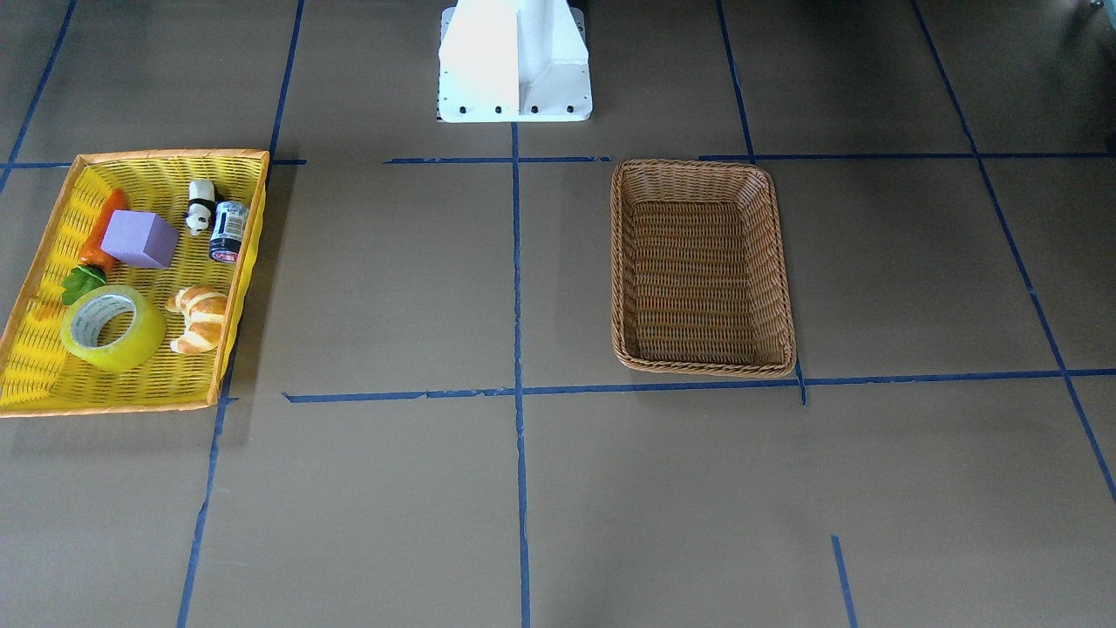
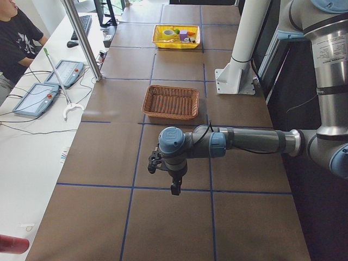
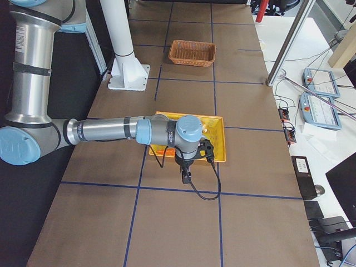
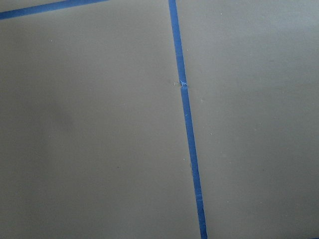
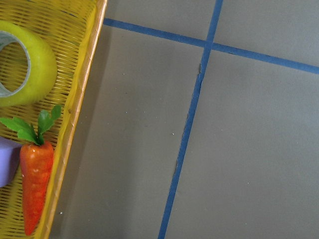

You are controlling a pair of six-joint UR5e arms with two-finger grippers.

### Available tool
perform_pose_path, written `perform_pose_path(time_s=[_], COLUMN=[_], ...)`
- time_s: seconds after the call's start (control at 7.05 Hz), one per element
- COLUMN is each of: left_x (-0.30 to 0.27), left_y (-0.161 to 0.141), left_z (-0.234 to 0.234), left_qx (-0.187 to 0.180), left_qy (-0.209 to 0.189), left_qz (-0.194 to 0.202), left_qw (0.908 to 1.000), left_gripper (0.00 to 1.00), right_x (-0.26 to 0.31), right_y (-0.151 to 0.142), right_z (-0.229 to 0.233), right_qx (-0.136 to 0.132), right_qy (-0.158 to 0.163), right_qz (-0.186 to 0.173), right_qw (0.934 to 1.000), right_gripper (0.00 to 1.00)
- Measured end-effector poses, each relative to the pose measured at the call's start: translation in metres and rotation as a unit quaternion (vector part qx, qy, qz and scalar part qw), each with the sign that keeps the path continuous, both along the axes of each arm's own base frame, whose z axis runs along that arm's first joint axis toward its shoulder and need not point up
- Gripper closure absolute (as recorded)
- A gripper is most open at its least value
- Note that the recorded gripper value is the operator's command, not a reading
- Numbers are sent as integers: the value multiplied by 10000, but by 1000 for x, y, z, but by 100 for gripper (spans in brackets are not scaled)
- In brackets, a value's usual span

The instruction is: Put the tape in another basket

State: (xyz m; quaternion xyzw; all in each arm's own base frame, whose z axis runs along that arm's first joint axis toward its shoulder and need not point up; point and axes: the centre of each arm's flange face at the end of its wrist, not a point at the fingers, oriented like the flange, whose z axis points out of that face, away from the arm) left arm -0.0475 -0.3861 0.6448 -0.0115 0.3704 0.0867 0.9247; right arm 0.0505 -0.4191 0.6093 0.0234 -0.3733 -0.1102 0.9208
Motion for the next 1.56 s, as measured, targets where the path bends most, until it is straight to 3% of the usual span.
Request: perform_pose_path(time_s=[0.71, 0.99, 1.28, 1.56], left_x=[6, 7, 9, 11], left_y=[-2, -3, -3, -4], left_z=[-5, -5, -4, -5], left_qx=[54, 51, 49, 59], left_qy=[8, 8, 8, 7], left_qz=[75, 93, 113, 136], left_qw=[10000, 9999, 9999, 9999], left_gripper=[0, 0, 0, 0], right_x=[-2, -9, -51, -100], right_y=[-19, -47, -89, -110], right_z=[-24, -55, -100, -115], right_qx=[252, 587, 998, 1007], right_qy=[-85, -115, -155, -202], right_qz=[8, -57, -416, -720], right_qw=[9996, 9982, 9940, 9921], right_gripper=[0, 0, 0, 0])
